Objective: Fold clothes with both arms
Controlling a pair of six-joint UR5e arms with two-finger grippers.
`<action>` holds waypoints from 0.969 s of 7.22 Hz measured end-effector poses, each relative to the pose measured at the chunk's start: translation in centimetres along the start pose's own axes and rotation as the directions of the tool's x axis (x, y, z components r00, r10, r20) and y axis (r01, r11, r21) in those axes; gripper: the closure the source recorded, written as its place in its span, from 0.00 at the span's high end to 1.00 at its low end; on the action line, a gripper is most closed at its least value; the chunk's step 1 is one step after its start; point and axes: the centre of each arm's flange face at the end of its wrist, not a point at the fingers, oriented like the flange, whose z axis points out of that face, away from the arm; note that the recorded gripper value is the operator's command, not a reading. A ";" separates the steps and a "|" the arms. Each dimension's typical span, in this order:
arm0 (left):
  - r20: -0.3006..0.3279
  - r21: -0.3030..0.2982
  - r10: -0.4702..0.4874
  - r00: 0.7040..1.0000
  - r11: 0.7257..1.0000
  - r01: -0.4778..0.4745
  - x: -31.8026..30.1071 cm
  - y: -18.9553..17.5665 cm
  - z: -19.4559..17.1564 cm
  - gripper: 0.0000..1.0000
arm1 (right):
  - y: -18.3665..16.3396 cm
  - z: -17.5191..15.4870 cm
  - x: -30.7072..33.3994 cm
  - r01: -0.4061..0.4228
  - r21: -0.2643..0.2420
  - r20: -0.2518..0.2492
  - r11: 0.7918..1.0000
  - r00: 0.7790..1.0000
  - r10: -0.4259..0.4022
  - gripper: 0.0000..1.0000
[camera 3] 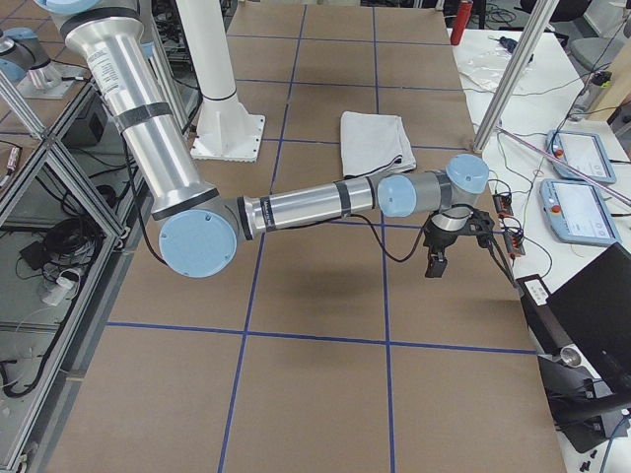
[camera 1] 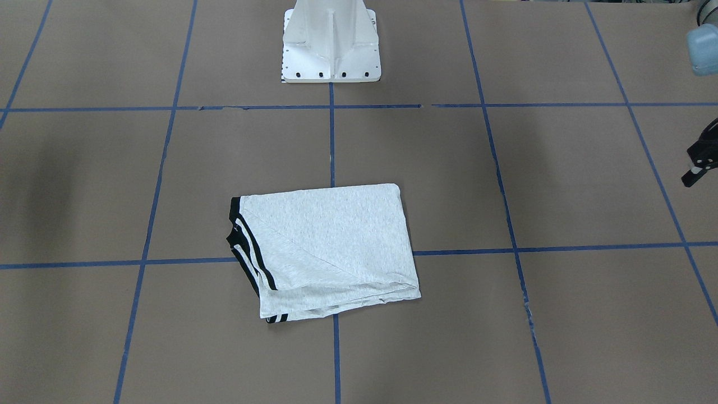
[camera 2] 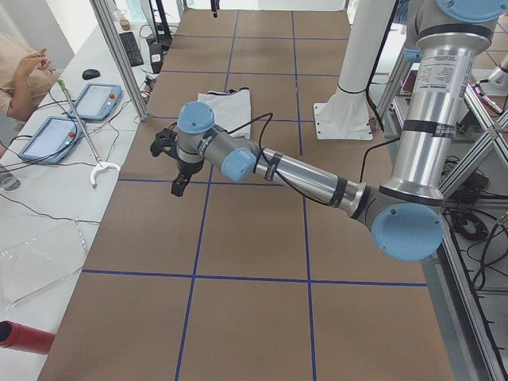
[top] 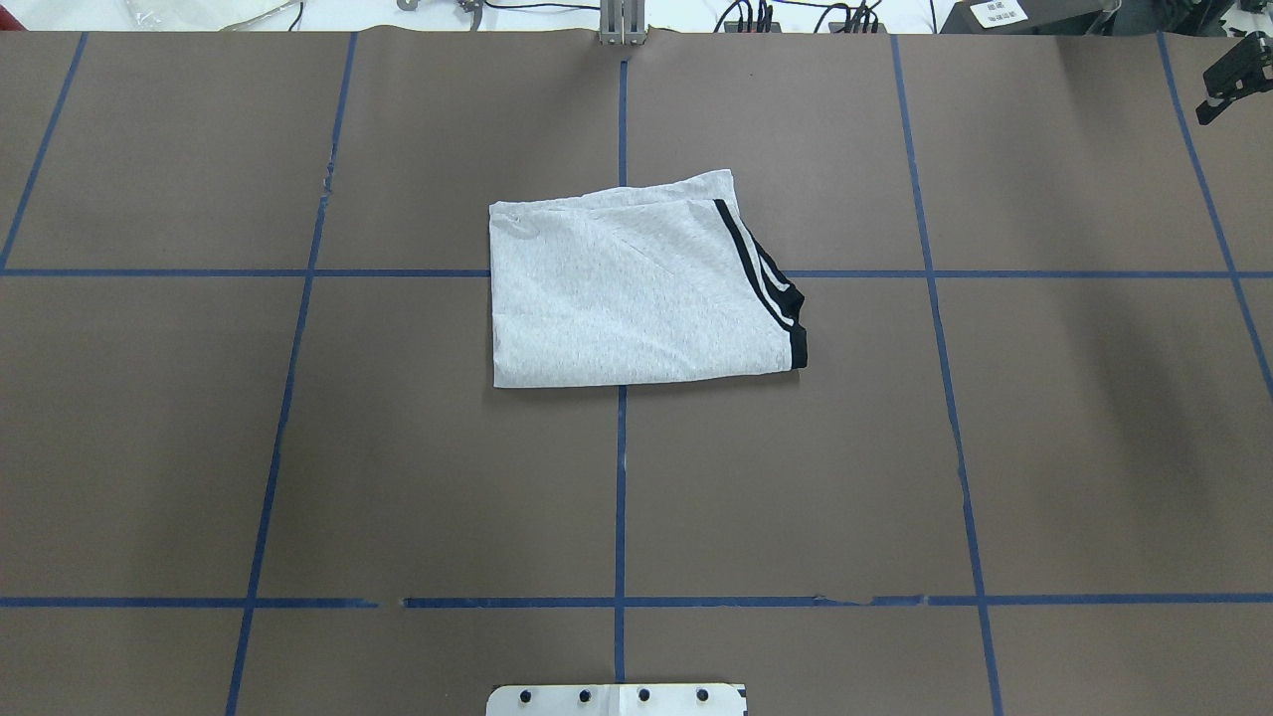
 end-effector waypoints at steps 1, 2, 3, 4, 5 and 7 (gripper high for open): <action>0.015 -0.027 -0.012 1.000 1.000 0.012 -1.1 0.3 -0.3 0.99 | 0.8 0.1 0.5 0.009 -0.003 -0.003 1.000 1.000 -0.009 1.00; 0.024 -0.046 -0.023 0.999 0.999 0.024 -1.9 0.7 -0.1 0.99 | 1.9 0.3 1.0 0.017 -0.005 -0.004 1.000 1.000 -0.017 1.00; 0.029 -0.060 -0.018 0.999 0.998 0.020 -2.4 1.1 0.1 0.99 | 3.3 0.6 1.6 0.021 -0.006 -0.005 1.000 1.000 -0.021 1.00; 0.032 -0.073 0.017 0.999 0.997 -0.015 -3.2 1.7 0.2 0.99 | 5.0 0.7 2.1 0.025 -0.005 -0.004 1.000 1.000 -0.025 1.00; 0.037 -0.091 0.050 0.998 0.995 -0.047 -4.5 2.5 0.0 0.99 | 6.9 0.7 2.7 0.027 -0.003 -0.004 1.000 1.000 -0.027 1.00; 0.046 -0.127 0.041 0.998 0.991 -0.035 -6.5 4.3 -0.4 0.99 | 10.0 0.9 3.7 0.027 -0.005 -0.005 1.000 1.000 -0.027 1.00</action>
